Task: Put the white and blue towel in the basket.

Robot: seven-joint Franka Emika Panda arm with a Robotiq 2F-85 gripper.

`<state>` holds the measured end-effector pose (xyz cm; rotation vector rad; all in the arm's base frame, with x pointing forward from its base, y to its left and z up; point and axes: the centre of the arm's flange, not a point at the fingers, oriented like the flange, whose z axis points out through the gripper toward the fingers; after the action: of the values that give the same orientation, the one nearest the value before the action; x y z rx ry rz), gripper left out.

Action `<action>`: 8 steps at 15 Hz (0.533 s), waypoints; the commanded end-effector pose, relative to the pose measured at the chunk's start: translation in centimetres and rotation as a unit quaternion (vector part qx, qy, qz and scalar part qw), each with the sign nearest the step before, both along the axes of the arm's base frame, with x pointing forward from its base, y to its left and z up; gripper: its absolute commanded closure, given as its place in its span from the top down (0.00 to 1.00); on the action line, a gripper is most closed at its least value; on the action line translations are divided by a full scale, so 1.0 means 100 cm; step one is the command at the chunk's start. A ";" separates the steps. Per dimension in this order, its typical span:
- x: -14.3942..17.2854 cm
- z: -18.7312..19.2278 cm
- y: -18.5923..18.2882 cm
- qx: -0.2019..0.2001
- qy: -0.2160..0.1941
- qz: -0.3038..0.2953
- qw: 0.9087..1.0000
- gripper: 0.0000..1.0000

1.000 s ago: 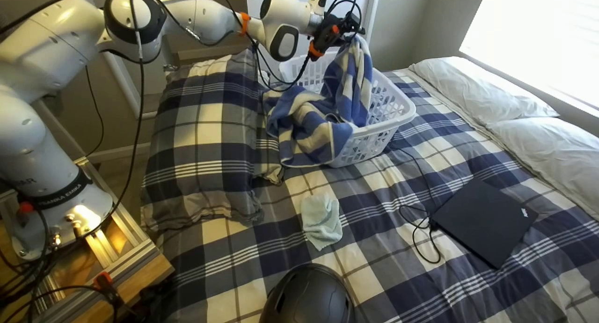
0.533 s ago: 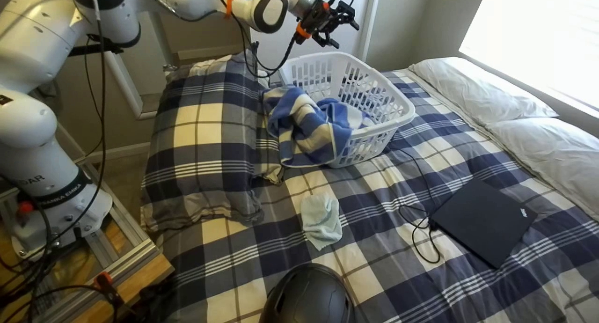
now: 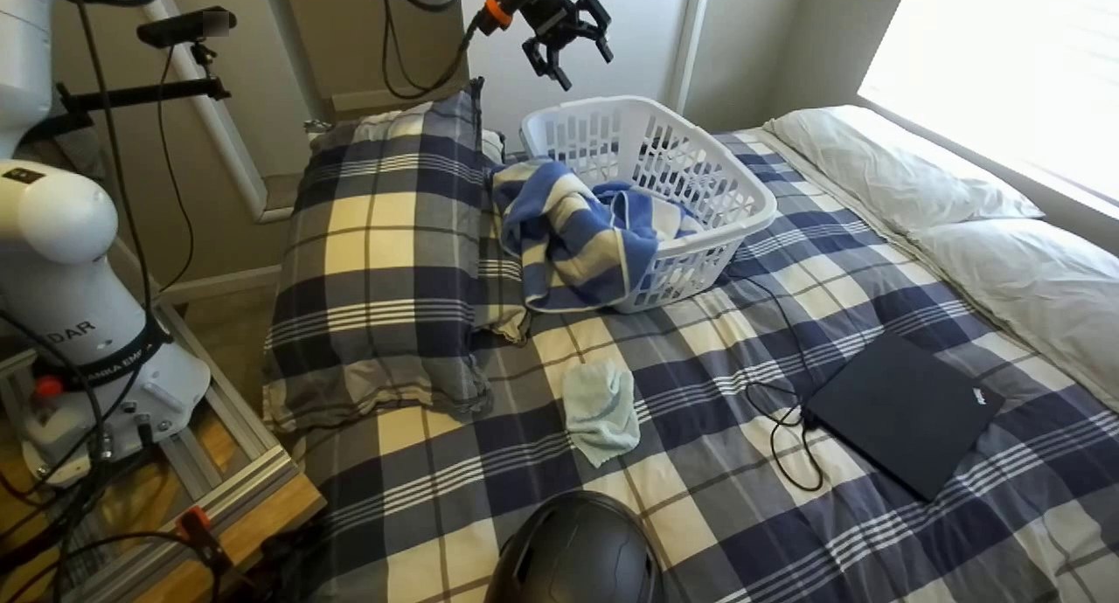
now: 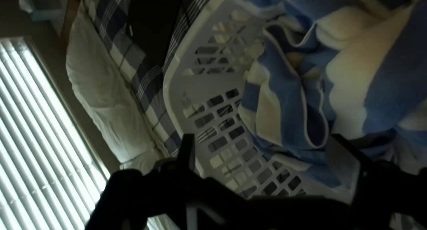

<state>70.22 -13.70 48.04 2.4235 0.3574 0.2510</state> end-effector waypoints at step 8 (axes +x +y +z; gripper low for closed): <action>-0.035 0.025 0.007 0.034 0.039 -0.093 0.994 1.00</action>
<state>66.69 -12.96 50.59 2.5185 0.1573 0.0877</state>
